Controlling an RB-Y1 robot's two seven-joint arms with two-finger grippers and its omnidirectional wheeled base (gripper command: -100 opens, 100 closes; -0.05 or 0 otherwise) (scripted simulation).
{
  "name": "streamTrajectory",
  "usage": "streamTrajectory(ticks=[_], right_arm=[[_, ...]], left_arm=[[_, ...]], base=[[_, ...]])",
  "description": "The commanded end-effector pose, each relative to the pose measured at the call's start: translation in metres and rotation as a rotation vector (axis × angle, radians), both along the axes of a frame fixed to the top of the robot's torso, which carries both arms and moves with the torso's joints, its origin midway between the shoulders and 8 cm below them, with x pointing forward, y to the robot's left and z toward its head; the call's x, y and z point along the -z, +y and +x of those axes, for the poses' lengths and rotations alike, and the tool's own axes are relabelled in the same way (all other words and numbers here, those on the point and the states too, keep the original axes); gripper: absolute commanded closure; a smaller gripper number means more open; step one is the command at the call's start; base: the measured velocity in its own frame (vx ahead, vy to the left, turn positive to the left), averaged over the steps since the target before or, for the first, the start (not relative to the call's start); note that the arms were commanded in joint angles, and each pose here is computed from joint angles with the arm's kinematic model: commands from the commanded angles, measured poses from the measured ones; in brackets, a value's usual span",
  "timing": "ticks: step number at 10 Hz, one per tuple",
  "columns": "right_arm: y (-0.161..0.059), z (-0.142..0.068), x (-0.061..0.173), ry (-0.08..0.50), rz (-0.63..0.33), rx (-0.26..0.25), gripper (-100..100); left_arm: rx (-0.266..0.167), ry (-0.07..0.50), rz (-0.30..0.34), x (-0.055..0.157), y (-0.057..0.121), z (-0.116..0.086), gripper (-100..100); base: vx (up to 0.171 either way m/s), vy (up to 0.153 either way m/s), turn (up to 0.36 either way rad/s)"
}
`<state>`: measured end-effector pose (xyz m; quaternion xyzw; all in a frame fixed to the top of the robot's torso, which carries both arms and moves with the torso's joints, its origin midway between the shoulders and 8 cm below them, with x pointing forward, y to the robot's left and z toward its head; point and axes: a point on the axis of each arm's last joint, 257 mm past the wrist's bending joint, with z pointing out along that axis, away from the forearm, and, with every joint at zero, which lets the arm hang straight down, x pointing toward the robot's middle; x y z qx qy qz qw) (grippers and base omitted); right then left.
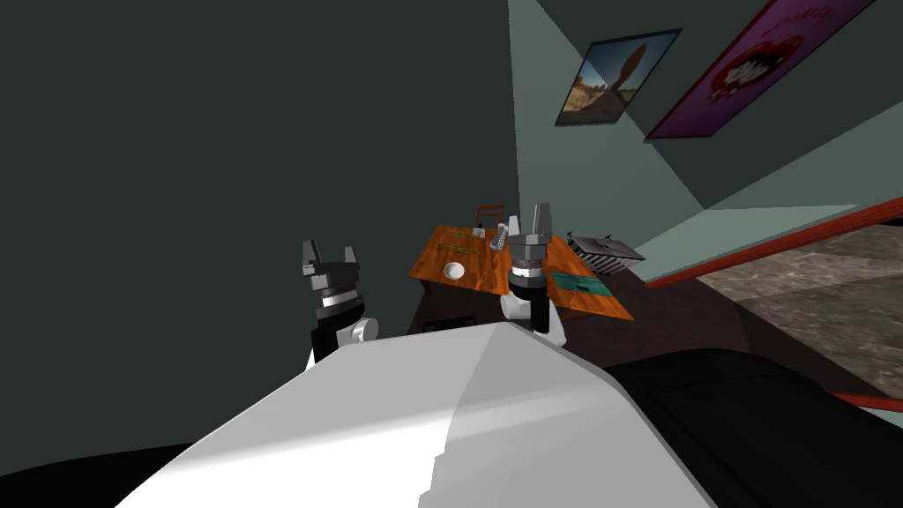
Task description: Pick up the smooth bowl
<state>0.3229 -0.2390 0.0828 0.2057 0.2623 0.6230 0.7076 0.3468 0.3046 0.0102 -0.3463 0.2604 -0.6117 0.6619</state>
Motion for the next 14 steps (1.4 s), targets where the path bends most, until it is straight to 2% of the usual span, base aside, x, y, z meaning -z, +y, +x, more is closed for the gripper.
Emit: streamTrajectory(ticks=[1,6,7,8,9,11,14], right_arm=[[0.003,0.008,0.008,0.02,-0.057,0.028,-100],[0.008,0.044,0.047,0.101,-0.283,0.161,-100],[0.009,0.046,0.051,0.108,-0.3,0.167,-100],[0.009,0.056,0.063,0.131,-0.356,0.202,-100],[0.01,0.056,0.064,0.131,-0.364,0.205,-100],[0.007,0.076,0.086,0.172,-0.482,0.278,-100],[0.007,0.09,0.11,0.212,-0.582,0.326,-100]], left_arm=[[0.0,0.0,0.0,0.0,0.0,0.0,0],[0.0,0.0,0.0,0.0,0.0,0.0,0],[0.0,0.0,0.0,0.0,0.0,0.0,0],[0.0,0.0,0.0,0.0,0.0,0.0,0],[0.0,0.0,0.0,0.0,0.0,0.0,0],[0.0,0.0,0.0,0.0,0.0,0.0,0],[0.0,0.0,0.0,0.0,0.0,0.0,0]], base=[[-0.007,0.008,0.054],[-0.001,0.013,0.051],[0.007,0.009,0.025],[0.012,0.016,0.044],[0.013,0.017,0.049],[0.017,0.023,0.066],[0.009,0.012,0.033]])
